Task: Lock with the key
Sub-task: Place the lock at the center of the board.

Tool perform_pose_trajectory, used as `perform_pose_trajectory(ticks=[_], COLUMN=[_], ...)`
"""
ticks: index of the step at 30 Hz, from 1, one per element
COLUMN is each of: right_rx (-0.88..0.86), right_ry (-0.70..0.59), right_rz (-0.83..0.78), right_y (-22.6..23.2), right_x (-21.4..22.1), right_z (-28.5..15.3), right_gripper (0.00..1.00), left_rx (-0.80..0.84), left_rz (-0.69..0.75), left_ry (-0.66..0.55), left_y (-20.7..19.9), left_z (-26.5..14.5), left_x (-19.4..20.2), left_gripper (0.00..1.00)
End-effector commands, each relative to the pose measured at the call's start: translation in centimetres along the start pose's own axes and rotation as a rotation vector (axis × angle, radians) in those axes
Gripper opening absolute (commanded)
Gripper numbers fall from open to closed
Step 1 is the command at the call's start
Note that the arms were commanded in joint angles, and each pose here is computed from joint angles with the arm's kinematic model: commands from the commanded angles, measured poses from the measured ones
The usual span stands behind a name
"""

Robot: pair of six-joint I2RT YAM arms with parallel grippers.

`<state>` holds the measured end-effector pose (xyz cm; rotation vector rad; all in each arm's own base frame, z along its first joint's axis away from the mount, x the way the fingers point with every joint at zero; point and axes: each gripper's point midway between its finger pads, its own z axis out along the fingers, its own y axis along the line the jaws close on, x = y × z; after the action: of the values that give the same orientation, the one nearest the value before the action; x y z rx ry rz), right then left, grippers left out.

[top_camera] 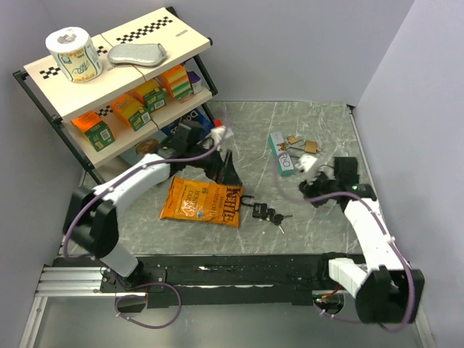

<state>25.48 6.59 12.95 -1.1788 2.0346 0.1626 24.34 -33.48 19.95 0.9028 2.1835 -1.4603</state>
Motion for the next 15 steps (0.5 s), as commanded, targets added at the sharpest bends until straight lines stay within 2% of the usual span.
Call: perform_pose_trajectory(ticks=[1, 3, 6, 8, 15], right_rx=[0.078, 0.133, 0.170, 0.217, 0.298], right_ry=[0.151, 0.198, 0.247, 0.269, 0.343], right_rz=[0.392, 0.521, 0.645, 0.717, 0.827], right_y=[-2.2, -3.6, -5.1, -6.5, -9.3], right_x=[6.6, 9.0, 10.9, 11.9, 15.8], right_z=[-0.8, -0.7, -0.1, -0.2, 1.0], right_gripper=[0.08, 0.08, 0.08, 0.08, 0.08], left_rx=[-0.274, -0.374, -0.464, -0.461, -0.438], left_rz=[0.263, 0.322, 0.303, 0.314, 0.316], left_ry=[-0.287, -0.423, -0.582, -0.613, -0.558], left_y=[0.3, 0.2, 0.0, -0.1, 0.0], left_z=[-5.3, -7.8, -10.3, -10.6, -9.9], left_x=[-6.9, -9.1, -10.3, -9.8, -8.3], left_gripper=[0.96, 0.96, 0.96, 0.96, 0.96])
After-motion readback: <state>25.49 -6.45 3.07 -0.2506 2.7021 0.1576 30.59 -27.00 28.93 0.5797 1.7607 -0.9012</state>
